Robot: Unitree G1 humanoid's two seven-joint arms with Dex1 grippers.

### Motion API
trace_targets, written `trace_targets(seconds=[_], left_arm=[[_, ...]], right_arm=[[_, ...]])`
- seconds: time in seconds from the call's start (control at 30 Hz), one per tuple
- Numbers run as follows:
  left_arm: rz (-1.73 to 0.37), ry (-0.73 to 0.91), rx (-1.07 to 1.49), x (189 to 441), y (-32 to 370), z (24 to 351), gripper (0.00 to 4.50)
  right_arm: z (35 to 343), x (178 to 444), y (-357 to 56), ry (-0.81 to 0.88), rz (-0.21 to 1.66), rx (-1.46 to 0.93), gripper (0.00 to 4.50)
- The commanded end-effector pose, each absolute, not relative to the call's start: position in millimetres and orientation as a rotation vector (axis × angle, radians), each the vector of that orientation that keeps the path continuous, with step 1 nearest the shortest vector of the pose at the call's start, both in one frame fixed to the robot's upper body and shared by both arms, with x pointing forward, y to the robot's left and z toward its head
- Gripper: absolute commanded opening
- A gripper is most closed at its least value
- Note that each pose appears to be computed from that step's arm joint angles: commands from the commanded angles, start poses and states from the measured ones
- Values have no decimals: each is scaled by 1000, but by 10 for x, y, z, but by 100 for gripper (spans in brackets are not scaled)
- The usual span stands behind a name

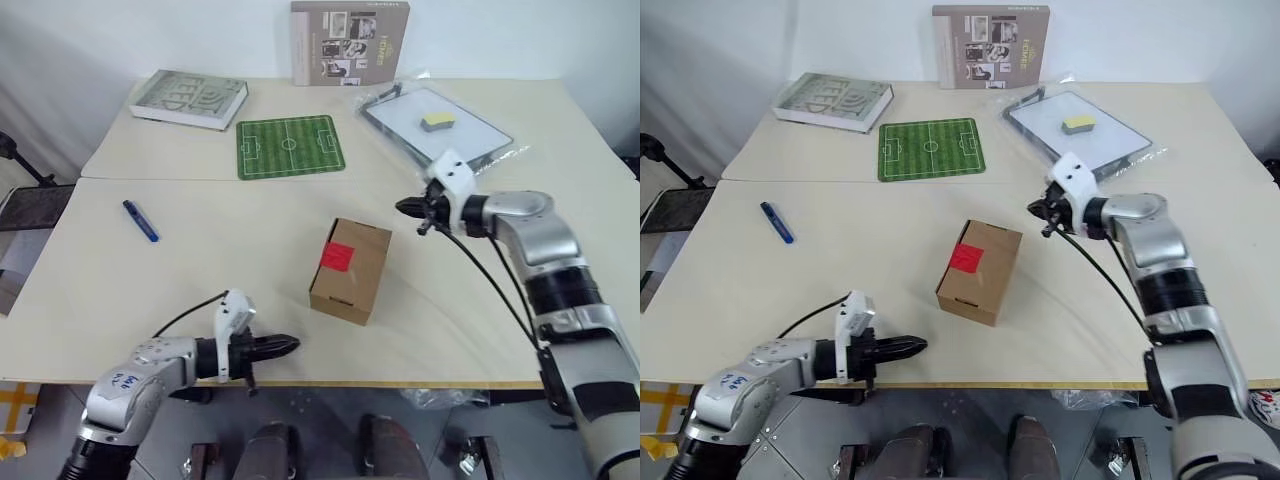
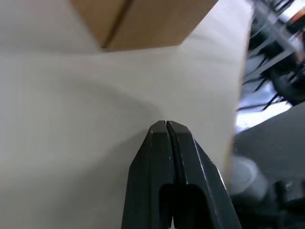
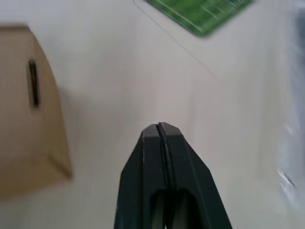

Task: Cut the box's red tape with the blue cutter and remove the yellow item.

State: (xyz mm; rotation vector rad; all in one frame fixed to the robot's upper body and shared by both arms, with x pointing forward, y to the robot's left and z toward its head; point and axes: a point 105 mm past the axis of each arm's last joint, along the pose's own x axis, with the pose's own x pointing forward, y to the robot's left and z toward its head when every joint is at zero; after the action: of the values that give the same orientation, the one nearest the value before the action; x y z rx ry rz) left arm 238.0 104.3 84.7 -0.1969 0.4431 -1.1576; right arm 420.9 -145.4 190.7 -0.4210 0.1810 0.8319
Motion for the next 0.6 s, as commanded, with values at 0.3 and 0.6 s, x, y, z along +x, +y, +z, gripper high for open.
trace_targets(seconds=[0.3, 0.6], left_arm=[[-956, 164, -217, 2875, 741, 1073, 2], [-917, 96, -180, 3144, 710, 1148, 2]], right_arm=[[1716, 3952, -1299, 278, 1034, -468, 0], [1677, 3382, -1503, 372, 1051, -486, 0]])
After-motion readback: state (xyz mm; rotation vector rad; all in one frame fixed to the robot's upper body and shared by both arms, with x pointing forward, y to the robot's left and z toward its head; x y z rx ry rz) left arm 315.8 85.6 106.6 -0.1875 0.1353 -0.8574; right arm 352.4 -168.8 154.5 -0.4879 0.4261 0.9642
